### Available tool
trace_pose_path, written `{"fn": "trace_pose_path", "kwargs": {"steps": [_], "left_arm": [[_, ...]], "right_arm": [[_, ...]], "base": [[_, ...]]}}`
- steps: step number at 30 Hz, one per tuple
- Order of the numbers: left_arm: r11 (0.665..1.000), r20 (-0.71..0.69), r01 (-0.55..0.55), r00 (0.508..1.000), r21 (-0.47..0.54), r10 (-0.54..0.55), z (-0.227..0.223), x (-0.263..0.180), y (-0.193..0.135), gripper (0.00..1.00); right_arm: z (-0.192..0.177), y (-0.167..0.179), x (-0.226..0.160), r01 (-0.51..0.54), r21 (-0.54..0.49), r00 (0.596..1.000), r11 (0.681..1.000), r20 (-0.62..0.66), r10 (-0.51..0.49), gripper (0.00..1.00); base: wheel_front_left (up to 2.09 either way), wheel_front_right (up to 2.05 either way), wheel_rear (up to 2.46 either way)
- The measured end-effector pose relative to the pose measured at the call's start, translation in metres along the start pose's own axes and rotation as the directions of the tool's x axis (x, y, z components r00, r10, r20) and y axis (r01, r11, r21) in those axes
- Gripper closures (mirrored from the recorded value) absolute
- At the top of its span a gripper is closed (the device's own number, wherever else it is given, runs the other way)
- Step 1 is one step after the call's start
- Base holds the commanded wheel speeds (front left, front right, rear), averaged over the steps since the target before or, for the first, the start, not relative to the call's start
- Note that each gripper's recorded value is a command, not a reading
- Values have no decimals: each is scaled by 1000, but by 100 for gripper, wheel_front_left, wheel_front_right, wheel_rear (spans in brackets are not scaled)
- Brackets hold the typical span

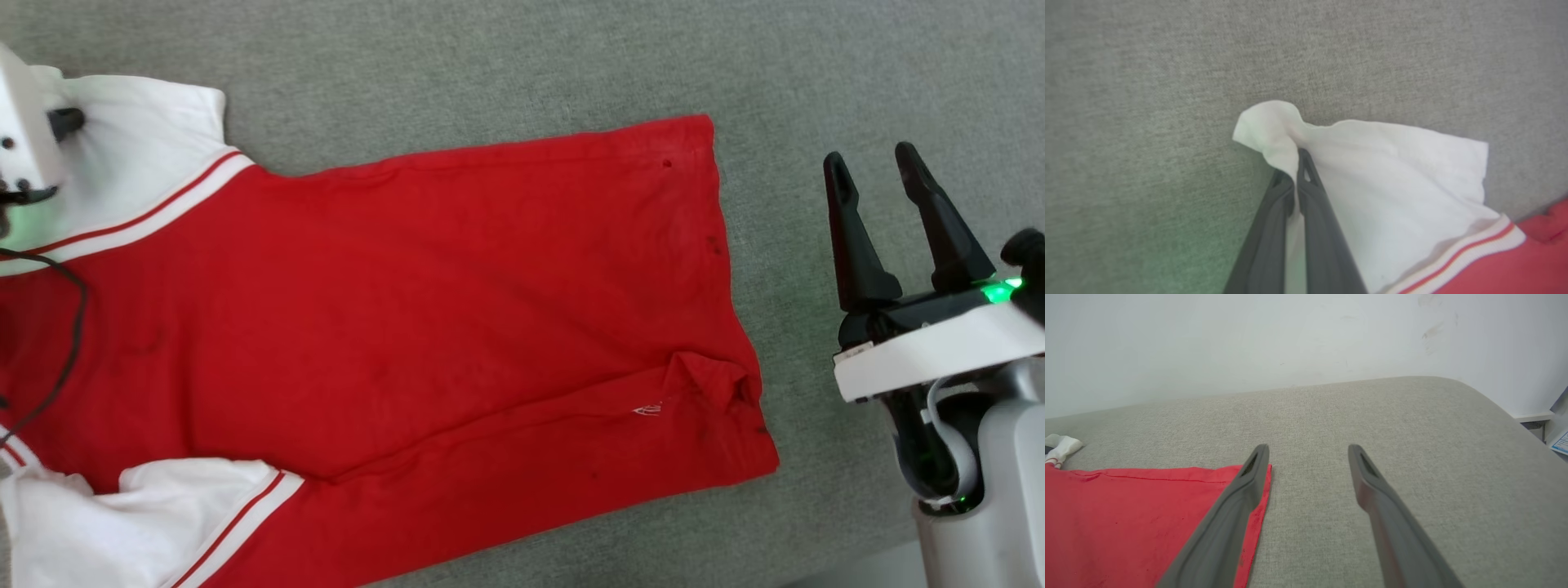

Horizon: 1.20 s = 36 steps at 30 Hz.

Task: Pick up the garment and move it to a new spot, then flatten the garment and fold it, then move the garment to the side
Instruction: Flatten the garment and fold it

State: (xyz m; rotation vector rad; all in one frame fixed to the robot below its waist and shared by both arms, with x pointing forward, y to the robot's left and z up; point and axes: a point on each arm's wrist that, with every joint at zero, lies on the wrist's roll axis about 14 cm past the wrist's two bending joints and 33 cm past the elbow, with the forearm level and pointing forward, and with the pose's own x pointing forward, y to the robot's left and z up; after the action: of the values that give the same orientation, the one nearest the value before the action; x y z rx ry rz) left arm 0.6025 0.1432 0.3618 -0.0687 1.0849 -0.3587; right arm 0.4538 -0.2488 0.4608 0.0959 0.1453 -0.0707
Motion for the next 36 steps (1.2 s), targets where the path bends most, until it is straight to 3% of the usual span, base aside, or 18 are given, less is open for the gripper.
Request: {"fn": "trace_pose_path", "kwargs": {"steps": [6, 10, 20, 24, 25, 26, 27, 30, 32, 36], "left_arm": [[999, 110, 3, 994, 44, -8, 10, -22, -7, 100], [996, 208, -2, 978, 84, -16, 25, -46, -12, 100], [991, 345, -26, 938, 134, -22, 38, -84, -10, 100], [991, 348, -30, 937, 127, -16, 33, -81, -4, 100], [992, 349, -31, 937, 125, -15, 32, -80, -2, 100], [992, 348, -29, 937, 124, -16, 30, -80, -1, 100], [992, 350, -28, 937, 122, -17, 29, -79, -1, 100], [993, 358, -27, 933, 116, -16, 28, -79, 0, 100], [993, 374, -25, 927, 113, -19, 29, -82, 0, 100], [995, 434, -28, 901, 98, -18, 32, -95, 2, 100]], "right_arm": [[-11, 3, 13, -39, 41, 990, 998, -136, 44, 0], [-36, 6, 24, -59, 74, 947, 996, -313, 80, 0], [-69, 43, 65, -171, 88, 774, 981, -605, 189, 0], [-89, 49, 70, -184, 83, 671, 979, -718, 187, 0], [-92, 49, 71, -189, 75, 648, 979, -739, 182, 55], [-95, 50, 72, -191, 72, 632, 979, -754, 179, 72], [-96, 50, 72, -191, 73, 617, 979, -766, 177, 100], [-96, 53, 74, -197, 68, 602, 978, -779, 175, 100], [-91, 53, 76, -202, 55, 615, 978, -770, 170, 100], [-59, 58, 87, -218, 42, 718, 975, -669, 189, 100]], "base": [[0, 0, 0], [0, 0, 0], [0, 0, 0], [0, 0, 0], [0, 0, 0], [0, 0, 0], [0, 0, 0], [0, 0, 0], [0, 0, 0], [0, 0, 0]]}}
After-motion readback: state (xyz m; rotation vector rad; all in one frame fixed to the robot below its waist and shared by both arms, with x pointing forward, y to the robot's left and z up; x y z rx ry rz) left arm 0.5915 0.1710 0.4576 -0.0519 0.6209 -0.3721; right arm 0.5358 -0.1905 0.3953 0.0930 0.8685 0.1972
